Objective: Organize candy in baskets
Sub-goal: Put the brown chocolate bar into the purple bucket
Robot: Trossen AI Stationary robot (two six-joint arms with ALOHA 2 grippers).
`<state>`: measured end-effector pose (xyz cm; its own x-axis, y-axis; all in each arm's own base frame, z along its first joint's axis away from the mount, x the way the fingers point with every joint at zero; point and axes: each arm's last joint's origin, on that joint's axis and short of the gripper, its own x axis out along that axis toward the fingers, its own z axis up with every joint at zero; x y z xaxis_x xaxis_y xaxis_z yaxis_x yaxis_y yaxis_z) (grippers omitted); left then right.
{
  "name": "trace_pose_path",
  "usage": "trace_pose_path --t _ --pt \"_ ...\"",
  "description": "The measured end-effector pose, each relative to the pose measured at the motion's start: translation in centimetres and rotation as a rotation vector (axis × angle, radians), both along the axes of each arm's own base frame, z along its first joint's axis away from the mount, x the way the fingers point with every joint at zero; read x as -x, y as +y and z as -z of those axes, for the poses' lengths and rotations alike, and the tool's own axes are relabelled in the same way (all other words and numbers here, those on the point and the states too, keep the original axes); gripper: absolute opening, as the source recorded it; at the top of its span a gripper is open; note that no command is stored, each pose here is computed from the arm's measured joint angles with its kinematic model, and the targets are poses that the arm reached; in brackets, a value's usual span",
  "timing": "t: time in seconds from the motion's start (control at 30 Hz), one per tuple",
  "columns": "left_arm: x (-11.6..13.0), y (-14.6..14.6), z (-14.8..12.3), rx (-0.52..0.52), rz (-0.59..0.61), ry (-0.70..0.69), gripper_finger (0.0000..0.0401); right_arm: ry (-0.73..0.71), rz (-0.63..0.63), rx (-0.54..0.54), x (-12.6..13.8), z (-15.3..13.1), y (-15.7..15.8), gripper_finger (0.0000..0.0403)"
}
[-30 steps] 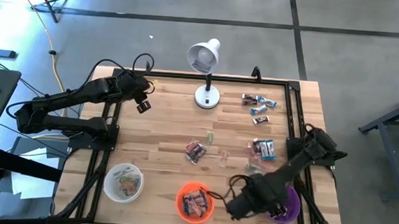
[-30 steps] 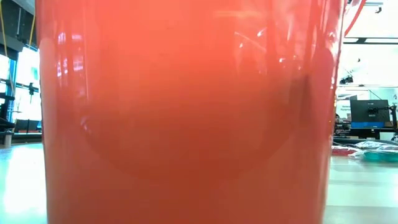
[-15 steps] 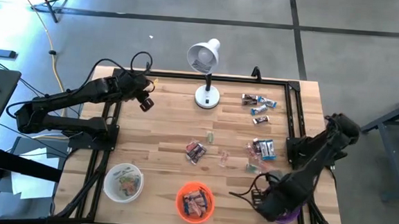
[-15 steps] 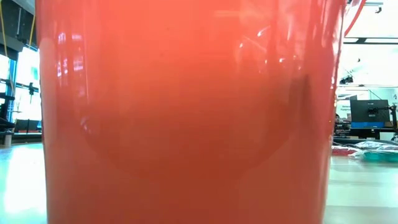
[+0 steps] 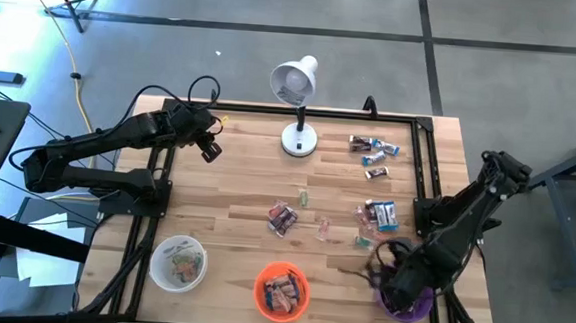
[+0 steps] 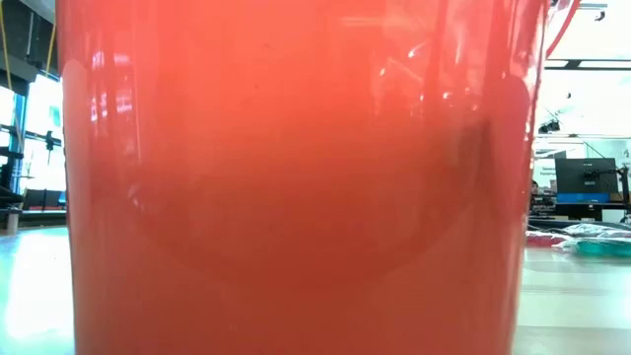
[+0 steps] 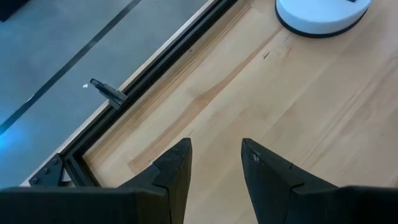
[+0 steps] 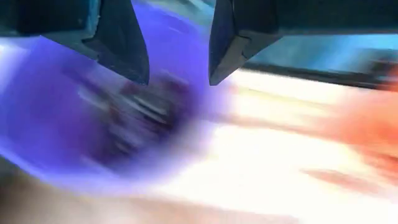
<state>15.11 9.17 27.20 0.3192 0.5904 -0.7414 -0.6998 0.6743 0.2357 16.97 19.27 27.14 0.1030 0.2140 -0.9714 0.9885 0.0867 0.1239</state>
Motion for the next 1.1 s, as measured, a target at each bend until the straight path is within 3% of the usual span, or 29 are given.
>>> trace_pose_path --t 0.1,0.17,0.37,0.53,0.67,0.87,0.97,1.1 --pt "0.0 0.0 0.0 0.0 -0.001 -0.001 0.0129 -0.325 0.082 0.177 -1.7 -1.0 -1.4 0.0159" --pt "0.0 0.0 0.0 0.0 -0.001 -0.001 0.0129 -0.431 0.14 0.275 -3.0 -1.3 -2.6 0.0156" --pt "0.0 0.0 0.0 -0.004 0.007 0.006 0.0129 -0.358 0.045 0.38 -8.1 0.8 -6.6 0.0142" --pt "0.1 -0.1 0.1 -0.009 0.049 0.051 0.0129 -0.318 0.018 0.387 -13.0 4.1 -9.9 0.014" --pt "0.3 -0.2 0.2 -0.009 0.081 0.094 0.0129 -0.314 0.068 0.351 -16.0 6.9 -12.2 0.014" --pt "0.5 -0.3 0.4 -0.019 0.147 0.17 0.0129 -0.497 0.09 0.256 -20.6 10.3 -13.7 0.014" --pt "0.5 -0.3 0.4 -0.032 0.186 0.202 0.0129 -0.556 0.115 0.235 -21.9 11.5 -13.8 0.014" --pt "0.5 -0.3 0.4 -0.049 0.231 0.237 0.0129 -0.506 0.155 0.194 -21.9 12.9 -13.6 0.014"
